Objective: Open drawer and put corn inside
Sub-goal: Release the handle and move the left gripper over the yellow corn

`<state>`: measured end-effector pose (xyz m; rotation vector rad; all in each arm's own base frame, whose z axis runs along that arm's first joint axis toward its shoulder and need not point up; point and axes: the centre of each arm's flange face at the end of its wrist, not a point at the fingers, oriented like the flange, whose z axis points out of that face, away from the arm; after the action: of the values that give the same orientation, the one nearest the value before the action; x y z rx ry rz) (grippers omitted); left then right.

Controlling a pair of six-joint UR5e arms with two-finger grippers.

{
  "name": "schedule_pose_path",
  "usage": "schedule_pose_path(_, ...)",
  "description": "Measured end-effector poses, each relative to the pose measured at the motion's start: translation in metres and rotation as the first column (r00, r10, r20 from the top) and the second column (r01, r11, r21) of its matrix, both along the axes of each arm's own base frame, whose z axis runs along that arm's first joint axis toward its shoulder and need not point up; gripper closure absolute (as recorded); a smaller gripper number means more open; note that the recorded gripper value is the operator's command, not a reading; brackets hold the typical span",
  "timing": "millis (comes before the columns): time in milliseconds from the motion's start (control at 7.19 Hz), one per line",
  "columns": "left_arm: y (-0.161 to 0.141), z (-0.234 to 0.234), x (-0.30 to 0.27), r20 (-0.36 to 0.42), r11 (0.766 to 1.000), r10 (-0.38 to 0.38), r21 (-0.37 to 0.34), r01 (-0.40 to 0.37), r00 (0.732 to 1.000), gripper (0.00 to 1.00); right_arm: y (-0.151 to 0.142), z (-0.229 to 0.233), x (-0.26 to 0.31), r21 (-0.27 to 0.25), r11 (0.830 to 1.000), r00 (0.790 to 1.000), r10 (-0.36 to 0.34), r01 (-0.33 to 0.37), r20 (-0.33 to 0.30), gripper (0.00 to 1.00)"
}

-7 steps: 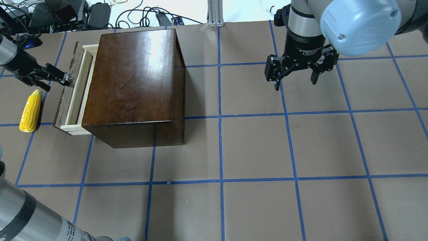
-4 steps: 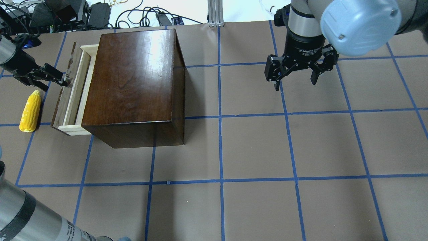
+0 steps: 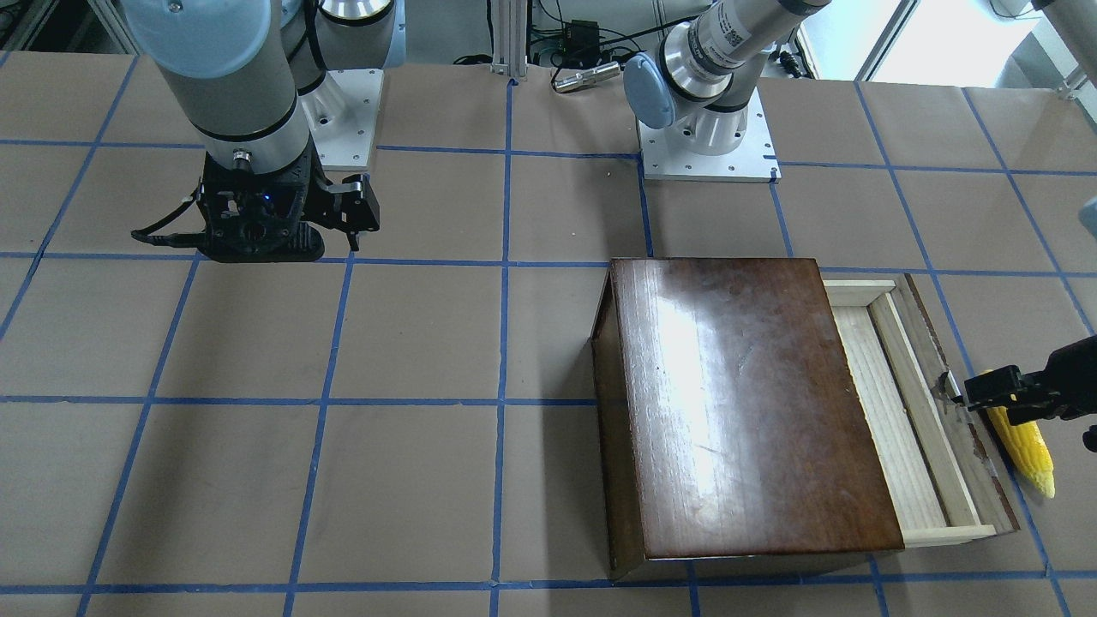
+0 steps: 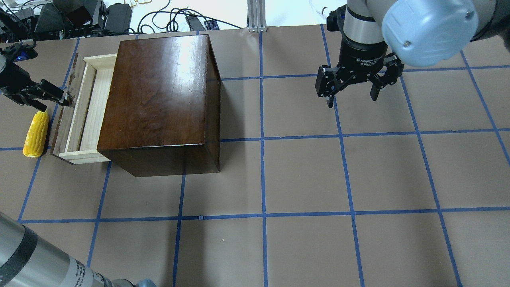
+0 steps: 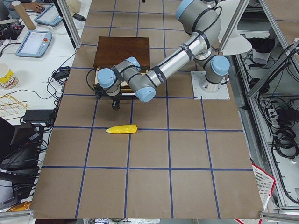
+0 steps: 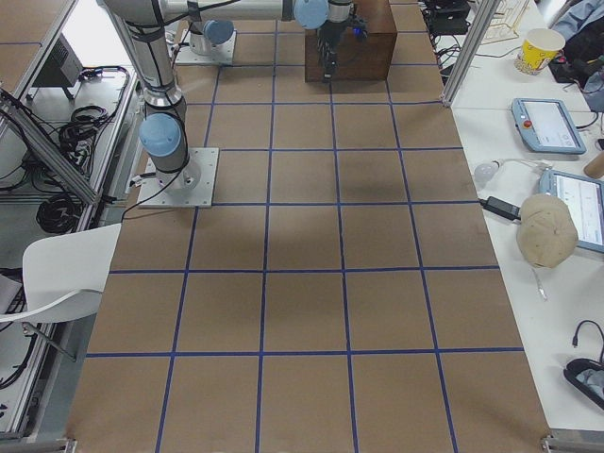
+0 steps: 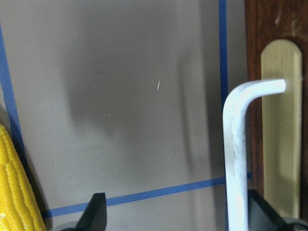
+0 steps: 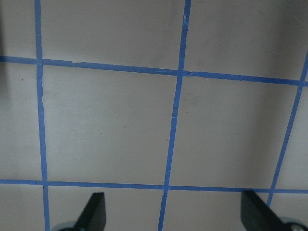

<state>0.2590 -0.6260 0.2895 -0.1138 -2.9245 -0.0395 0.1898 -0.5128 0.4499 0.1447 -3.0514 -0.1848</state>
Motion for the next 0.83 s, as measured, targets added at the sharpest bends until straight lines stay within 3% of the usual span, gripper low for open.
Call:
schedule_pose_path(556,0.003,0.025,0.004,0.027,1.000,0.006,-0.029,-0.005,1.000,0.00,0.000,0.000,0.000,0.000,1.000,1.000,0.000,0.000,0.001,0.00)
schedule_pose_path(834,0.015,0.029,0.035,0.050,0.999,0.047,-0.023,-0.046,0.998,0.00,0.000,0.000,0.000,0.000,1.000,1.000,0.000,0.000,0.001,0.00)
